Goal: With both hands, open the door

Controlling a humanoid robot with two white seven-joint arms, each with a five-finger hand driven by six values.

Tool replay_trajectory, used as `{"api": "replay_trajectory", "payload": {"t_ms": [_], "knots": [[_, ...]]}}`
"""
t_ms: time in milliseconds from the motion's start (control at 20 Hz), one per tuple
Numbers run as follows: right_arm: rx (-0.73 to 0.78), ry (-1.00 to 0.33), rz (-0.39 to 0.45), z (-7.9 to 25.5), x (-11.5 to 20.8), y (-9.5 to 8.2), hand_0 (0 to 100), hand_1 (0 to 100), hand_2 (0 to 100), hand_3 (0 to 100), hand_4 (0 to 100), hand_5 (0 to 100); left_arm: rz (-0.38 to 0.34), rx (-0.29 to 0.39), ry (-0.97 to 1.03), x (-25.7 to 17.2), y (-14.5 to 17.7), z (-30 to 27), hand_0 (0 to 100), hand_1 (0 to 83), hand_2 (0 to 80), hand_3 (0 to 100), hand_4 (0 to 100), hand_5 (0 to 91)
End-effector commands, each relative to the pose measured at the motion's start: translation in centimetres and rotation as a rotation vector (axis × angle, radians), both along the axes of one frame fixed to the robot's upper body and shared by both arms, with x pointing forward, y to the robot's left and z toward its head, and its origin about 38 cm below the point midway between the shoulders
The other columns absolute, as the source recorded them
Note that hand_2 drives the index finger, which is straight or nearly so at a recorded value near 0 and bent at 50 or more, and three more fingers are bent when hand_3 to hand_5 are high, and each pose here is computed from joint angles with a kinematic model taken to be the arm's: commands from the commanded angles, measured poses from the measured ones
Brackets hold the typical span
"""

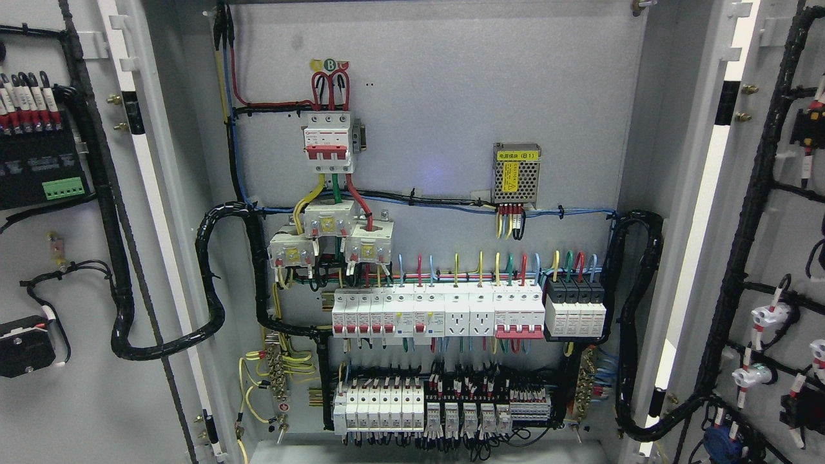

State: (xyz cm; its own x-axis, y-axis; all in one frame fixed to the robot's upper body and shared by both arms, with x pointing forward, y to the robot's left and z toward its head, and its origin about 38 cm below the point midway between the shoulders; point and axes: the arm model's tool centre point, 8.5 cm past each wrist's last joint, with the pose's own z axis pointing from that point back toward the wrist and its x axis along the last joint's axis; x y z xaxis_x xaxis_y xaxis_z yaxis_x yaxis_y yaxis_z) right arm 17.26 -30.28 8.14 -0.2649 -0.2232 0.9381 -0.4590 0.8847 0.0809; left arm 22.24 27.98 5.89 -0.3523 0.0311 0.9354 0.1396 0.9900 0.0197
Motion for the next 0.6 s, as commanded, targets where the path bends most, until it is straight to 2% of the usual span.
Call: {"api": "replay_trajectory", "payload": {"t_ms": [0,351,551], "knots": [[0.003,0.352,0.068,-8.9,-8.1,3.2,38,0,0,0,0,0,-0.013,-0.048,0.238,-3.3,-2.4,-5.6,0,0.0,0.0,0,0,0.0],[-0.045,0.633,0.022,-13.8,-17.1,2.1,38,0,0,0,0,0,0.021,-0.022,0.615,-8.2,-0.5,-13.7,0,0.0,0.0,0,0,0.0],[-0.086,0.794,-0.001,-16.1,-22.5,1.3,38,0,0,0,0,0,0.007,0.054,0.829,-12.3,0.2,-17.5,0,0.0,0.0,0,0,0.0]]}}
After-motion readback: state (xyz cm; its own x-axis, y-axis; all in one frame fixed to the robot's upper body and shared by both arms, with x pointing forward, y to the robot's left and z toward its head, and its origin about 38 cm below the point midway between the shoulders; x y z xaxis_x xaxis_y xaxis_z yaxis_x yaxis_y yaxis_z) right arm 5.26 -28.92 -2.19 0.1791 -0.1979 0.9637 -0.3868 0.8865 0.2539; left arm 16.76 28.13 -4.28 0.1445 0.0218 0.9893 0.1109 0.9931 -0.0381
